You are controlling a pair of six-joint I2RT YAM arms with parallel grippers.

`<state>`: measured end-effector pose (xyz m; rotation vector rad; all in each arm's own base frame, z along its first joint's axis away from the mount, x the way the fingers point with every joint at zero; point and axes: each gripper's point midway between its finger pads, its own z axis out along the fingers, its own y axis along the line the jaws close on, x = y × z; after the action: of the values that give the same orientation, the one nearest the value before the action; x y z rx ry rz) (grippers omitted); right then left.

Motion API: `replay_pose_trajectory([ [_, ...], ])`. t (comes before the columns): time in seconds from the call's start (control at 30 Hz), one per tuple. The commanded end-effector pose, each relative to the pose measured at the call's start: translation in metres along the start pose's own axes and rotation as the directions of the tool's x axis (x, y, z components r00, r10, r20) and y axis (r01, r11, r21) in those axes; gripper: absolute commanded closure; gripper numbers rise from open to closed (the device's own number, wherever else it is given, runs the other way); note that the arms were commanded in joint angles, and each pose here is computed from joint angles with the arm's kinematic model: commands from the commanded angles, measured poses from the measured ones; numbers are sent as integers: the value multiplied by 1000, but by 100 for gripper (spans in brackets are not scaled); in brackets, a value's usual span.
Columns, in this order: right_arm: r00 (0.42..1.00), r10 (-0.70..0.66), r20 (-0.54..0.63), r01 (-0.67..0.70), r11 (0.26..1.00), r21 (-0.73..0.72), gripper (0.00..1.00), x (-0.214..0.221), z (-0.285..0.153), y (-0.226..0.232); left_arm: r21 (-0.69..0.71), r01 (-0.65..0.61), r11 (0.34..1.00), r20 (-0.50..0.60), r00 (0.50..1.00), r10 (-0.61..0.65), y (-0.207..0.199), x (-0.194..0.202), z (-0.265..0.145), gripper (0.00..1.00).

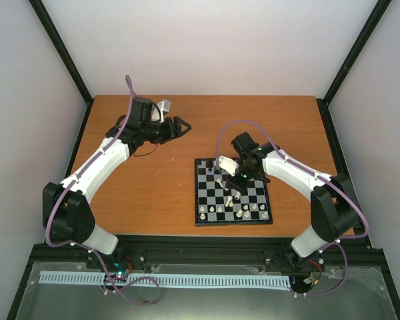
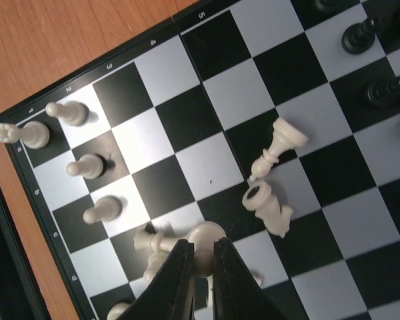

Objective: Set up the chess pieces on the board

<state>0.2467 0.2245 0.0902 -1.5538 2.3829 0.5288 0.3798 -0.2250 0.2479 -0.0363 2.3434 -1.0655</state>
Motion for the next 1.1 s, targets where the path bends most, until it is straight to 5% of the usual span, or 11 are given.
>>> replay_pose_trajectory([
  [0.0,999,-14,-29,15,999,36,95,19,-8,4,30,-39,999,31,999,38,-17,-11,-14,27],
  [0.4,991,-104,-87,97,991,-88,94,61,-2,40,33,-36,999,29,999,35,-17,-11,-13,27],
  [1.07,986,-87,-139,76,993,-86,93,69,23,30,32,-33,999,23,999,33,-16,-9,-12,27],
])
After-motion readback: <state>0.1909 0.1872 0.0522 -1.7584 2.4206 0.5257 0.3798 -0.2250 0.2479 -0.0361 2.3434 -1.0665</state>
